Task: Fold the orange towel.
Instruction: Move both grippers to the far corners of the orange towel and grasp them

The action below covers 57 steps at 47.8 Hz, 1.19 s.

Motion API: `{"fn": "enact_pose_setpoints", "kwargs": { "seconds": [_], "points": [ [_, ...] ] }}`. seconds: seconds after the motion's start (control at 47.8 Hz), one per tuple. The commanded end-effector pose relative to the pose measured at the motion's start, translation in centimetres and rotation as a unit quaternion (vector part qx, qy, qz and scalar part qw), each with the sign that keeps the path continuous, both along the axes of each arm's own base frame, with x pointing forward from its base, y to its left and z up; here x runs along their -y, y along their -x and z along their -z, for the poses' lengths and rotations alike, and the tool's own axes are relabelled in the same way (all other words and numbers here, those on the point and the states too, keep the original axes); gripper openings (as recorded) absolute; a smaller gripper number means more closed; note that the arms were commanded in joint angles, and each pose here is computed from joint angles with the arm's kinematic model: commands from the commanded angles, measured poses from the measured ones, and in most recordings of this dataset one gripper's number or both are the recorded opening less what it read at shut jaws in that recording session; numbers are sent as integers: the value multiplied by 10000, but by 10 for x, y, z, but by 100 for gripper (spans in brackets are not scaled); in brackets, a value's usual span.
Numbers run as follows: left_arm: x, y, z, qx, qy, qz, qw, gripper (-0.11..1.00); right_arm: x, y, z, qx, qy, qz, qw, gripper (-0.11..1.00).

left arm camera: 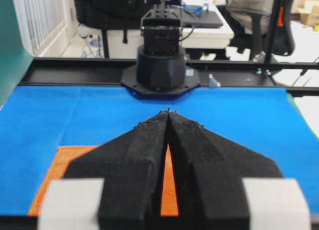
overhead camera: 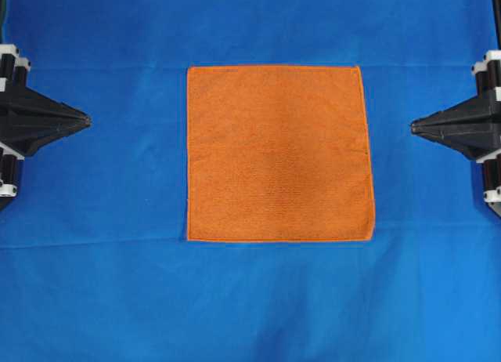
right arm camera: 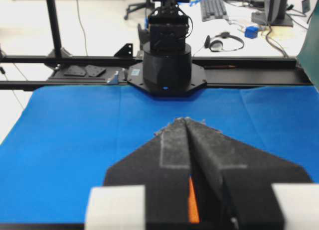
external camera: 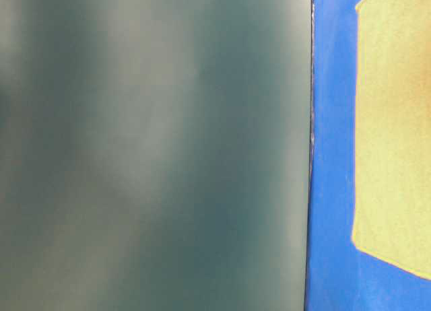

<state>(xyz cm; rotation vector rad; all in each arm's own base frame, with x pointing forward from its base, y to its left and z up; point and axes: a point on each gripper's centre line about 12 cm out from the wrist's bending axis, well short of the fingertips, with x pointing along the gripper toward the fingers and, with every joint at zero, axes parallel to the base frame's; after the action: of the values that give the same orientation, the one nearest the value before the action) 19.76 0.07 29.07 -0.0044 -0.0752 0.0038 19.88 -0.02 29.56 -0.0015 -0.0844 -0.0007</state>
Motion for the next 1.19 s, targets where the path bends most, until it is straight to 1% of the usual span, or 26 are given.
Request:
{"fn": "enact_pose_setpoints", "kwargs": {
  "seconds": [0.0,0.063,0.209,0.293,0.356,0.46,0.544,0.628,0.691,0.733,0.774,0.837,0.858,0.879,0.942,0.984,1.046,1.172],
  "points": [
    [-1,-13,-8,1,112,-37,9999,1,6,-3,-7,70,-52,150,9999,2],
    [-3,-23,-7,-107,67,-66,9999,1,12,-5,-6,-35,-92,302,9995,2],
    [-12,-40,5,-374,74,-269,9989,1,31,-10,2,-521,-230,731,9957,2],
    [-23,-50,15,-606,161,-479,9969,1,42,-12,11,-843,-338,993,9909,2],
    [-30,-56,22,-763,192,-605,9951,1,52,-13,19,-1080,-433,1209,9858,2],
    [-43,-68,34,-1002,234,-814,9913,1,70,-14,37,-1489,-596,1592,9741,2],
    [-56,-79,47,-1194,280,-1024,9872,1,82,-16,49,-1742,-680,1824,9653,2],
    [-68,-88,62,-1370,326,-1197,9828,3,97,-19,65,-2066,-779,2063,9533,2],
    [-79,-96,75,-1523,363,-1335,9786,12,106,-22,76,-2280,-859,2197,9446,3],
    [-86,-100,83,-1610,387,-1419,9759,20,114,-24,87,-2480,-929,2306,9363,4],
    [-92,-105,90,-1697,413,-1501,9731,32,119,-26,96,-2648,-977,2375,9295,12],
    [-104,-111,105,-1899,470,-1640,9669,50,128,-30,108,-2846,-1048,2475,9202,32],
    [-109,-113,109,-1949,488,-1691,9649,57,132,-31,114,-2950,-1076,2515,9155,39],
    [-112,-115,113,-2006,504,-1720,9631,64,135,-32,118,-3008,-1082,2540,9129,44],
    [-124,-121,126,-2176,564,-1848,9567,80,142,-36,129,-3176,-1098,2574,9060,60],
    [-130,-124,133,-2268,595,-1904,9533,87,147,-39,139,-3298,-1114,2598,9008,63],
    [-137,-128,144,-2403,635,-1975,9483,92,152,-44,148,-3393,-1120,2607,8969,61],
    [-150,-134,166,-2647,724,-2092,9386,91,162,-48,169,-3582,-1181,2655,8873,59]
  ]
}}
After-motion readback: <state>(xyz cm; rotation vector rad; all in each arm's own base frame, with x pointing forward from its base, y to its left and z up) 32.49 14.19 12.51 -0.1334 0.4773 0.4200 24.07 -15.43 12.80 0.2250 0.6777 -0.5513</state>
